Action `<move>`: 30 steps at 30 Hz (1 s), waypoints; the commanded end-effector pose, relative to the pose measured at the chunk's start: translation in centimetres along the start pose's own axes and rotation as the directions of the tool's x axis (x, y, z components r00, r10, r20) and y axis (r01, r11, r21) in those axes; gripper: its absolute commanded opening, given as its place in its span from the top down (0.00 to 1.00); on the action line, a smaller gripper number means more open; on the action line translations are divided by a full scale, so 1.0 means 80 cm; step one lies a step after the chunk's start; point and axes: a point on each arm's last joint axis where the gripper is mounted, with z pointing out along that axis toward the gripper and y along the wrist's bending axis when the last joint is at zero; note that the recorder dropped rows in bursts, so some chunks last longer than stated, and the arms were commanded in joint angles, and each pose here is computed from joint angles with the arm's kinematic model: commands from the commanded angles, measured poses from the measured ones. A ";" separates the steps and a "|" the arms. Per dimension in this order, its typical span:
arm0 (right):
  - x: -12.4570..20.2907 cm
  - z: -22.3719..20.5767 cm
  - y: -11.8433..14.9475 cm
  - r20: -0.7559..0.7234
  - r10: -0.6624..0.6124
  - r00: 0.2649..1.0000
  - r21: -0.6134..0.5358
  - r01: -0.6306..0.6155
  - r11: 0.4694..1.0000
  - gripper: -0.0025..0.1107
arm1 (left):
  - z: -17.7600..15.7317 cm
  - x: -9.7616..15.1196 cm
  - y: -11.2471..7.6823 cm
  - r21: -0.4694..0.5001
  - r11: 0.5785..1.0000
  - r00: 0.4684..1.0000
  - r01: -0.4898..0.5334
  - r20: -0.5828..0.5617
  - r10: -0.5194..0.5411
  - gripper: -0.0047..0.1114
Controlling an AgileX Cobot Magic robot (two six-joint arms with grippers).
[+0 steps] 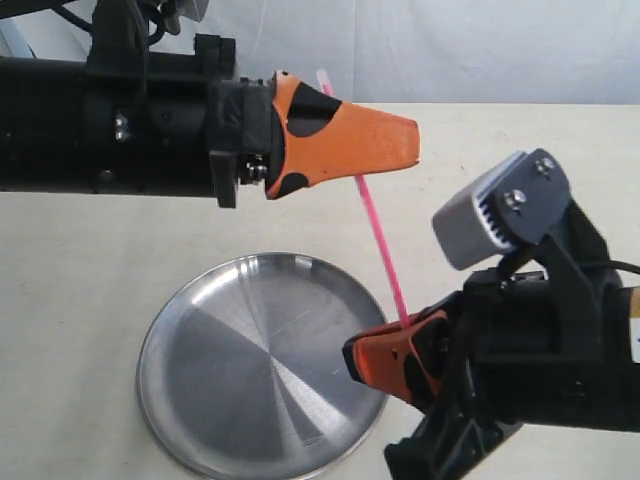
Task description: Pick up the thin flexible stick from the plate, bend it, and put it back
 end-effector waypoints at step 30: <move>-0.046 -0.041 0.013 0.293 -0.028 0.956 -0.006 0.031 1.000 0.99 | -0.001 0.014 0.015 -0.101 0.993 0.996 -0.057 -0.071 0.050 0.96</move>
